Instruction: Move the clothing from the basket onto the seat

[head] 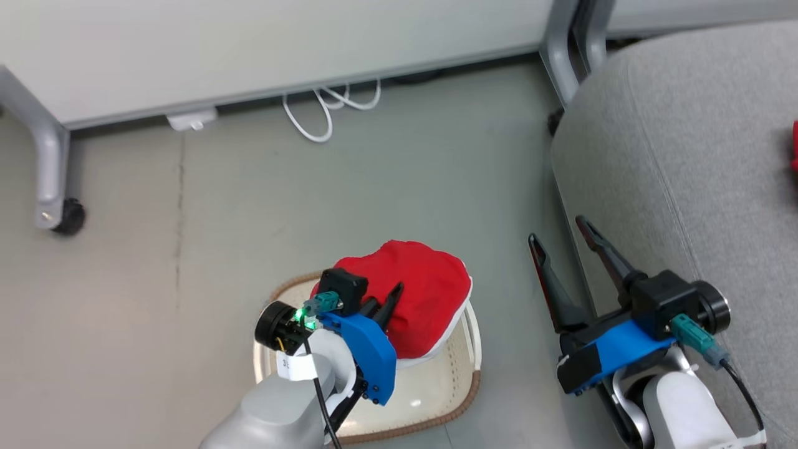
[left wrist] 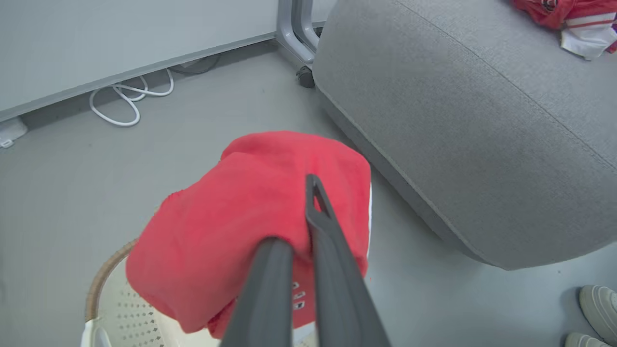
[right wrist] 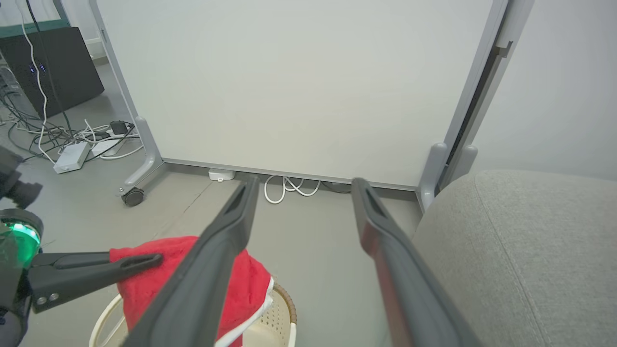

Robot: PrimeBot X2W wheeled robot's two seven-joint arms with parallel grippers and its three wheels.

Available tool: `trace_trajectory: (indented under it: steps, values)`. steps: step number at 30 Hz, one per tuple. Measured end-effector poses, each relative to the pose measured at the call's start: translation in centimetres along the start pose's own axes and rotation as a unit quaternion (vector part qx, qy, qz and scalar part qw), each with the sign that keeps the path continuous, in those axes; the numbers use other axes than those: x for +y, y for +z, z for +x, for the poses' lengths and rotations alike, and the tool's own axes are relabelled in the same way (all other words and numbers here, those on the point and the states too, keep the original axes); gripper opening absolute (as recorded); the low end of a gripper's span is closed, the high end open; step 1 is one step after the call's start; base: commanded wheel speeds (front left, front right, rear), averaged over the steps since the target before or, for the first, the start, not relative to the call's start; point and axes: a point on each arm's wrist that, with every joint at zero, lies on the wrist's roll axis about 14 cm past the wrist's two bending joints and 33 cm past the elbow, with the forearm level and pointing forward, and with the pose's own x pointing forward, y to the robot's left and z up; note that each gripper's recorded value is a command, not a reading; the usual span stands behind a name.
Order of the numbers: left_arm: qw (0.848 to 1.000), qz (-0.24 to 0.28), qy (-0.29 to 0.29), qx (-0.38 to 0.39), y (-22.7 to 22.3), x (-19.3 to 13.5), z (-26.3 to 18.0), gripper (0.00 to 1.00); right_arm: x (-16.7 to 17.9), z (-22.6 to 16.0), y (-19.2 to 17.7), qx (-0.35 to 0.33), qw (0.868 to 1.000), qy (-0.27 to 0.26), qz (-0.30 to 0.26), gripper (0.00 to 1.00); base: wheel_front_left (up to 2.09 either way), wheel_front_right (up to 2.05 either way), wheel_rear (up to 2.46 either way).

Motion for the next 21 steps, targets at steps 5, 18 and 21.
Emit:
trace_trajectory:
  steps: [5,18,21]
  values:
    - [0.998,0.042,0.0,-0.051,4.0,-0.8,-1.8,0.0,1.2,-1.3,1.4,-0.014,1.0,0.01,0.006,1.0,0.0,0.0,0.0]
    - [0.974,0.13,-0.037,-0.183,14.6,-5.7,-5.5,0.0,3.7,-4.2,3.6,-0.036,0.999,0.031,0.013,1.0,0.0,0.0,0.0]
    - [0.967,0.139,-0.051,-0.206,16.3,-7.2,-6.1,0.0,4.0,-4.6,3.8,-0.039,0.999,0.033,0.014,1.0,0.0,0.0,0.0]
